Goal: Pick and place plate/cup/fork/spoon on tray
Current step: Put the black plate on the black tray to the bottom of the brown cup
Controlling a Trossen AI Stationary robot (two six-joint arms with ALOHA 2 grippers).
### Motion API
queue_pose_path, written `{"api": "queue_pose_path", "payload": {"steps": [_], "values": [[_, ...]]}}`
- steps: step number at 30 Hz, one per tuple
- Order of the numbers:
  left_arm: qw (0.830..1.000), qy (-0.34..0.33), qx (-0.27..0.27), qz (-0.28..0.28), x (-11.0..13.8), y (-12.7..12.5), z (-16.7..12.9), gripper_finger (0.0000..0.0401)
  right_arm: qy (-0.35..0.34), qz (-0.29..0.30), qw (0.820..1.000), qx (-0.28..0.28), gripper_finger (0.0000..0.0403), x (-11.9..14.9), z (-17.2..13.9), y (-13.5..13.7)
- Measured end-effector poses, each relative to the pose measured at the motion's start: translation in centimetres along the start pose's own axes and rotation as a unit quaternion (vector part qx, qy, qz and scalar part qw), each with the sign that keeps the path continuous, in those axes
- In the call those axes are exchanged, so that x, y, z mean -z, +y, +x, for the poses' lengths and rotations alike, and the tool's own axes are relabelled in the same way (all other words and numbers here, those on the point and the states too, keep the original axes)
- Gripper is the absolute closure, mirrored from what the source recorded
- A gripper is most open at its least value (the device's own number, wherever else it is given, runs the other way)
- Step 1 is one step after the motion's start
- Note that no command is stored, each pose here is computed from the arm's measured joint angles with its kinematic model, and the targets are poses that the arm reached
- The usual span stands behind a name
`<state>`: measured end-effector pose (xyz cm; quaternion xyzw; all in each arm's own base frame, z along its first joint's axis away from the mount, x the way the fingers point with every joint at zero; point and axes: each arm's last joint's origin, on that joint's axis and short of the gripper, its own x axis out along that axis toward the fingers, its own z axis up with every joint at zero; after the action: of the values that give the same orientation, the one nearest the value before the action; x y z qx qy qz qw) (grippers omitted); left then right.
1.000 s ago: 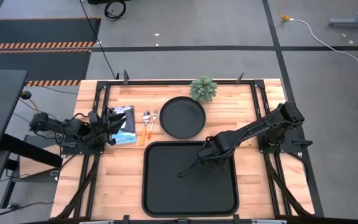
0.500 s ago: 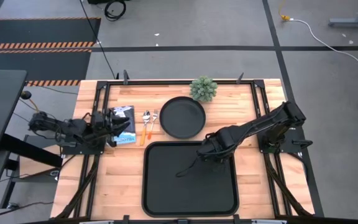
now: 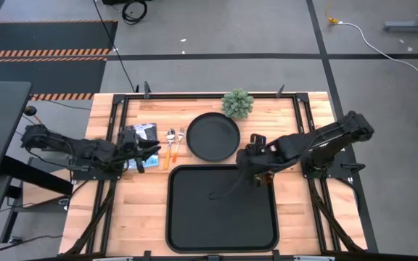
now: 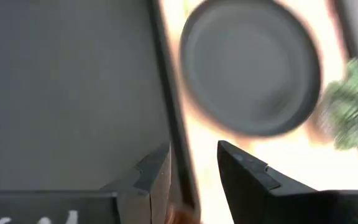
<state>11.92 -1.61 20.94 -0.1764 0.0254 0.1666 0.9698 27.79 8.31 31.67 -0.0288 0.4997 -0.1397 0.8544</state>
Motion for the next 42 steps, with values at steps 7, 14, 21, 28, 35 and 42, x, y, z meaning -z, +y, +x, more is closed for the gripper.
{"api": "queue_pose_path", "payload": {"steps": [7, 14, 21, 28, 35, 42], "values": [[0.998, 0.068, -0.016, -0.010, 1.2, 0.3, 1.9, 0.0280, -0.092, 0.031, 0.995, 0.025, 0.0266, 2.1, -1.0, -1.8], [0.992, 0.126, -0.030, -0.004, 2.3, 1.0, 3.4, 0.0280, -0.132, 0.053, 0.990, 0.016, 0.0266, 4.3, -0.9, -2.7], [0.984, 0.173, -0.038, 0.004, 3.1, 1.2, 4.4, 0.0280, -0.140, 0.050, 0.989, 0.015, 0.0266, 4.8, -1.3, -3.2], [0.980, 0.189, -0.033, 0.045, 1.5, -0.5, 6.6, 0.0280, -0.152, 0.036, 0.987, 0.042, 0.0266, 5.0, -2.0, -4.5], [0.966, 0.228, -0.037, 0.114, 0.7, -1.9, 9.0, 0.0280, -0.158, 0.042, 0.985, 0.053, 0.0266, 5.1, -2.3, -4.9], [0.944, 0.275, -0.041, 0.178, 0.5, -2.9, 11.0, 0.0280, -0.162, 0.048, 0.984, 0.054, 0.0266, 6.4, -1.4, -5.1]]}}
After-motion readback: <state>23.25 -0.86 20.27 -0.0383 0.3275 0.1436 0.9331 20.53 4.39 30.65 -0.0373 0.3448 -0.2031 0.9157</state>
